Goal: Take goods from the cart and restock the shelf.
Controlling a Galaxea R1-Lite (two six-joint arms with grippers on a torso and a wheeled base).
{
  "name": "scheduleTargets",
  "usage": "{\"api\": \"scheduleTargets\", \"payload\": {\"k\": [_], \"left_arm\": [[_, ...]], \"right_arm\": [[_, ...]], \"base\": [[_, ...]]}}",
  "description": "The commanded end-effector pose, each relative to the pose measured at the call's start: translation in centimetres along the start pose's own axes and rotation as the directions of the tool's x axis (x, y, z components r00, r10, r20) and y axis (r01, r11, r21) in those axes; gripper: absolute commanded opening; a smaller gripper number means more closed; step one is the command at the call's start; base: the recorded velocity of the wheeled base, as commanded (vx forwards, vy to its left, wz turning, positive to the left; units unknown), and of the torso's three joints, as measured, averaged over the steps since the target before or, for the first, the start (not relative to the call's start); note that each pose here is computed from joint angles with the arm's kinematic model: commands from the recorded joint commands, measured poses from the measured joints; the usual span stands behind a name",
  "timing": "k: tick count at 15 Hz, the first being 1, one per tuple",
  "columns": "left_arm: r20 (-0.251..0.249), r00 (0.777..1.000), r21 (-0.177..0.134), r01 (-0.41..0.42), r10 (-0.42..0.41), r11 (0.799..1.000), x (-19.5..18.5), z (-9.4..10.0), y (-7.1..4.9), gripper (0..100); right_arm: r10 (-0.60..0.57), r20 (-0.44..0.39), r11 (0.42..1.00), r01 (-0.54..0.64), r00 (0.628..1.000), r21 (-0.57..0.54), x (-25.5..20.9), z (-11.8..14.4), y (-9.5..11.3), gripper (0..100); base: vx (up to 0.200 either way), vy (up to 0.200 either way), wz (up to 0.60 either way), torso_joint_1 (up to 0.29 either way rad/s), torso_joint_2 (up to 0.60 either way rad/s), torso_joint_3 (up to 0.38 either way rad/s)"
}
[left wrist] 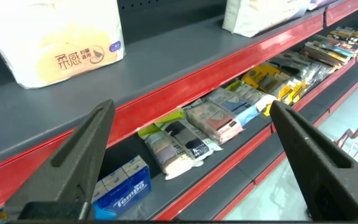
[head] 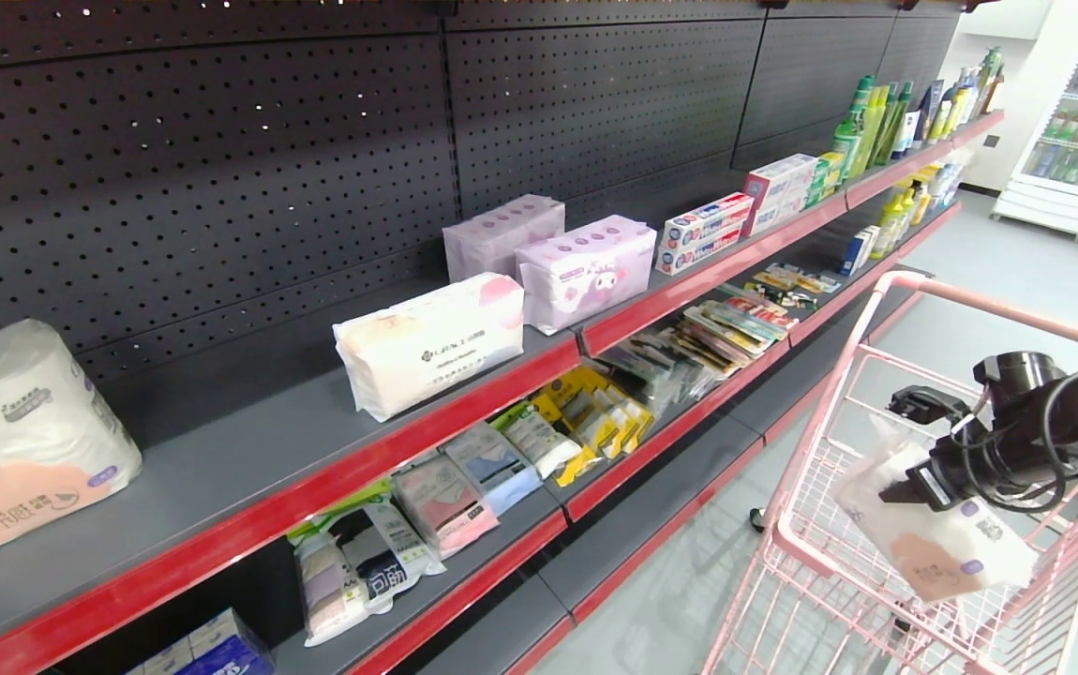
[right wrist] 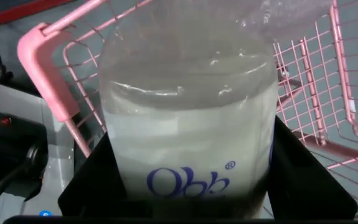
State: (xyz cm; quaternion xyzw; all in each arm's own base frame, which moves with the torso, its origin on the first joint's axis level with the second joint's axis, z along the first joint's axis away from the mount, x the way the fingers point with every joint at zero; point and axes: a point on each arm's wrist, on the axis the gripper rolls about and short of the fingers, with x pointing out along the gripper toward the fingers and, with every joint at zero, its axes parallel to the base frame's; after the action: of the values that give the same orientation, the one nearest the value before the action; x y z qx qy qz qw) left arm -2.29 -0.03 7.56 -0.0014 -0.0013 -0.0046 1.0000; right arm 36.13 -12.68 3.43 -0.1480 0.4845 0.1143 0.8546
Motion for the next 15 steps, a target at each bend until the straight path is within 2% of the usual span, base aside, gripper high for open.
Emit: {"api": "scheduleTargets", "payload": {"k": [1, 6, 7, 10, 12, 14, 15], "left_arm": [[-0.001, 1.0, 0.0, 0.0, 0.0, 1.0, 0.0, 0.0, 0.0, 100], [-0.001, 1.0, 0.0, 0.0, 0.0, 1.0, 0.0, 0.0, 0.0, 100], [-0.001, 1.0, 0.0, 0.0, 0.0, 1.0, 0.0, 0.0, 0.0, 100], [-0.001, 1.0, 0.0, 0.0, 0.0, 1.0, 0.0, 0.0, 0.0, 100], [-0.001, 1.0, 0.0, 0.0, 0.0, 1.0, 0.0, 0.0, 0.0, 100], [-0.001, 1.0, 0.0, 0.0, 0.0, 1.0, 0.0, 0.0, 0.0, 100], [-0.001, 1.0, 0.0, 0.0, 0.0, 1.0, 0.0, 0.0, 0.0, 100]], "right_arm": [[-0.043, 0.074, 0.999, 0.04, 0.996, 0.036, -4.1, 0.6, 0.0, 0], [-0.105, 0.197, 0.995, 0.102, 0.975, 0.024, -10.6, 1.0, 1.2, 0], [-0.123, 0.244, 0.992, 0.122, 0.962, 0.019, -13.2, 1.2, 2.5, 0], [-0.116, 0.322, 0.993, 0.109, 0.94, 0.042, -16.6, 1.6, 5.6, 0], [-0.074, 0.432, 0.996, 0.043, 0.899, 0.081, -20.4, 2.3, 10.1, 0], [-0.026, 0.519, 0.999, 0.002, 0.854, 0.048, -23.3, 1.5, 13.4, 0], [-0.012, 0.541, 1.0, -0.002, 0.841, 0.026, -24.1, 0.9, 14.3, 0]], "base": [[0.0, 0.0, 0.0, 0.0, 0.0, 0.0], [0.0, 0.0, 0.0, 0.0, 0.0, 0.0], [0.0, 0.0, 0.0, 0.0, 0.0, 0.0], [0.0, 0.0, 0.0, 0.0, 0.0, 0.0], [0.0, 0.0, 0.0, 0.0, 0.0, 0.0], [0.0, 0.0, 0.0, 0.0, 0.0, 0.0], [0.0, 0.0, 0.0, 0.0, 0.0, 0.0]]}}
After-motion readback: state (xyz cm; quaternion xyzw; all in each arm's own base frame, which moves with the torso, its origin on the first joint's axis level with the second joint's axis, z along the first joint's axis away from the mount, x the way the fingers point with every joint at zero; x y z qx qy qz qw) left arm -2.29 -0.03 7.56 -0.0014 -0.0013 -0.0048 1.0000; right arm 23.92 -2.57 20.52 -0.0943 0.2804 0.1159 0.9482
